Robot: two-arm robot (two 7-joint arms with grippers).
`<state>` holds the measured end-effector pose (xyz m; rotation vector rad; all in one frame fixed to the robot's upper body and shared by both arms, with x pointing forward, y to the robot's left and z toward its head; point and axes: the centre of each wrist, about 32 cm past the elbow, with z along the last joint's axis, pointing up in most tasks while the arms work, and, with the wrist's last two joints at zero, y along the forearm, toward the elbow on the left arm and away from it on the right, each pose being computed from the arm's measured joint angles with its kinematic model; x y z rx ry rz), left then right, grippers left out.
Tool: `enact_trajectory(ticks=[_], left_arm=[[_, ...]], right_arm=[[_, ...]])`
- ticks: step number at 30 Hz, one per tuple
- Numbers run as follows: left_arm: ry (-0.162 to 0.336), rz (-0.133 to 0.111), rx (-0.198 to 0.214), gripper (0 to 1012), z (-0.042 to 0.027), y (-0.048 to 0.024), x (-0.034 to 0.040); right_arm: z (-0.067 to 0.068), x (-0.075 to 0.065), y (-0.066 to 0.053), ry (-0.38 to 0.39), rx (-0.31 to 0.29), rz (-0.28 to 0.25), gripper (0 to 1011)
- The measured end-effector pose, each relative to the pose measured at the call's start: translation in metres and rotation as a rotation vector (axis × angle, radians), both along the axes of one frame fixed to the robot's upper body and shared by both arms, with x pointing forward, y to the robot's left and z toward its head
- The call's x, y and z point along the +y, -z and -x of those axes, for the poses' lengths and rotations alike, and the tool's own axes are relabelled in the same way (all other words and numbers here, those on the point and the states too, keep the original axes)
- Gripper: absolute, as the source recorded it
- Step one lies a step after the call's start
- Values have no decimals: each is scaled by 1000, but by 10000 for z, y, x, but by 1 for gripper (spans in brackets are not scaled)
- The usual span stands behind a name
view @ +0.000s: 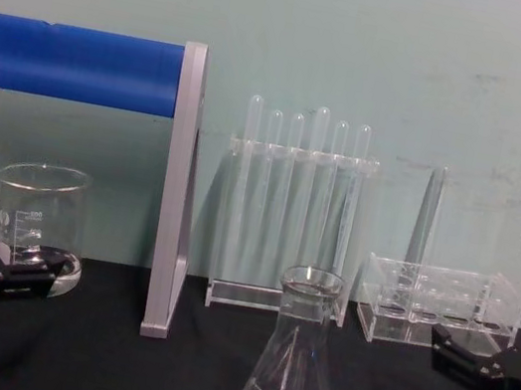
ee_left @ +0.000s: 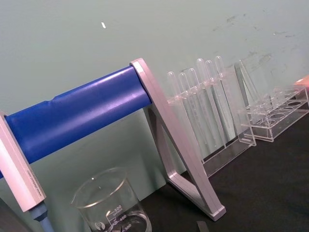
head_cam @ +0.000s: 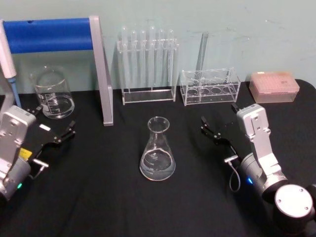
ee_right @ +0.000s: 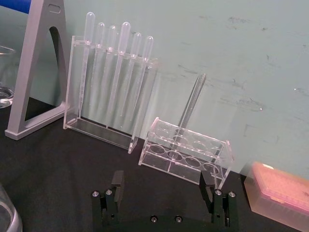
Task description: Grasp the erlenmeyer flask with one hand, shake it three times, then place it back.
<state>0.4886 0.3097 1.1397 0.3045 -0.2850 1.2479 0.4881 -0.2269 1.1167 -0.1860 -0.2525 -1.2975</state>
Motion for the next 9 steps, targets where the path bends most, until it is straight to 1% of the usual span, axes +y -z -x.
enact_trajectory(ticks=[9], left_arm=[[0, 0, 0, 1001, 0, 0, 0]], right_arm=[[0, 0, 0, 0, 0, 0, 1000]])
